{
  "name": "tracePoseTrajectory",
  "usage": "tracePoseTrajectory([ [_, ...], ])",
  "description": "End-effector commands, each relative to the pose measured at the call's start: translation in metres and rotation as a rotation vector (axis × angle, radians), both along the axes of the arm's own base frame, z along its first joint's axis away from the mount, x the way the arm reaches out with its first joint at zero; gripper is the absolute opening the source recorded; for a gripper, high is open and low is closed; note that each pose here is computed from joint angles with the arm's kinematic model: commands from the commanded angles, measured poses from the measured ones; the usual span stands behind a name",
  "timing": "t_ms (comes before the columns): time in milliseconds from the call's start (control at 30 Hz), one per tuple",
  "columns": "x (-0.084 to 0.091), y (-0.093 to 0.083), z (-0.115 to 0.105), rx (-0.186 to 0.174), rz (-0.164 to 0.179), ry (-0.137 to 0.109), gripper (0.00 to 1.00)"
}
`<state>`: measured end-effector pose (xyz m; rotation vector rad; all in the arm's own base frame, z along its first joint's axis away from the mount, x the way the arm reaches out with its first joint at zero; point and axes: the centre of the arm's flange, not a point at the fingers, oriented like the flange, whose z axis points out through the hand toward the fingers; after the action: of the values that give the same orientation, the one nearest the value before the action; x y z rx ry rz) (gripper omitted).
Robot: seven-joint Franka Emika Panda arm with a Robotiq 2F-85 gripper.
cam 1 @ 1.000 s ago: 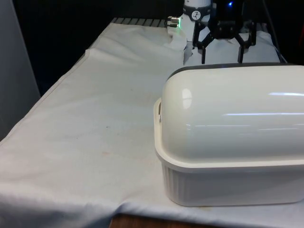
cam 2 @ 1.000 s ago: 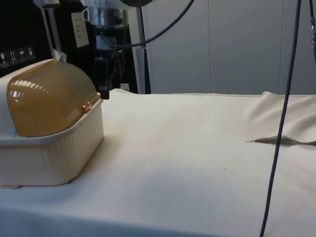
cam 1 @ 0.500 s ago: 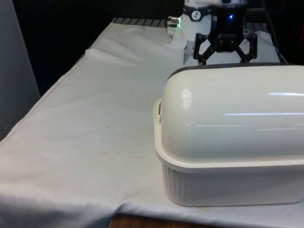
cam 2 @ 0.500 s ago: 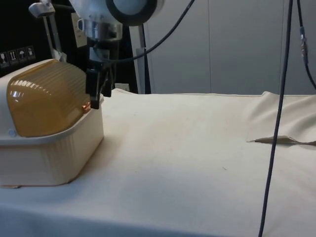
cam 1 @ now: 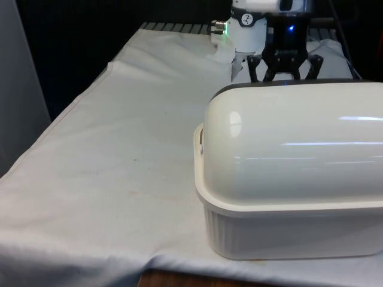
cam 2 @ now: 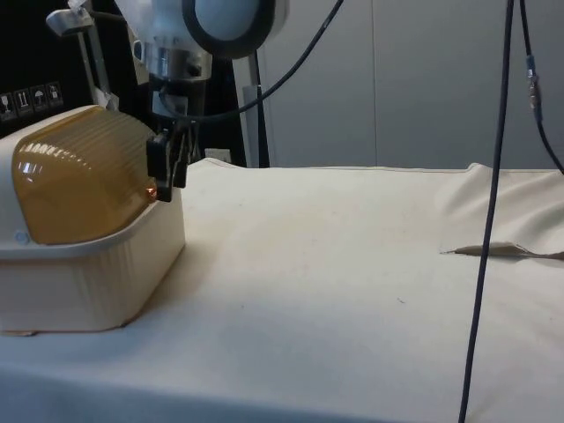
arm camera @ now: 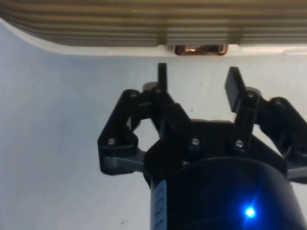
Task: Open the lid, then close it.
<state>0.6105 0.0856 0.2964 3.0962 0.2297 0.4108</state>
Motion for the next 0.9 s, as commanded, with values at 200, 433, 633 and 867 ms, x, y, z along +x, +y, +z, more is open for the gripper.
tracePoseTrajectory([
  [200, 0.0016, 0.0014, -0.0005, 0.012, 0.003, -0.009, 0.23],
  [433, 0.0047, 0.0027, -0.0003, 0.012, 0.002, -0.023, 0.0],
  [633, 0.0078, 0.0045, -0.0018, 0.013, 0.004, -0.034, 0.0],
  [867, 0.0088, 0.0059, -0.0016, 0.015, 0.004, -0.052, 0.0],
])
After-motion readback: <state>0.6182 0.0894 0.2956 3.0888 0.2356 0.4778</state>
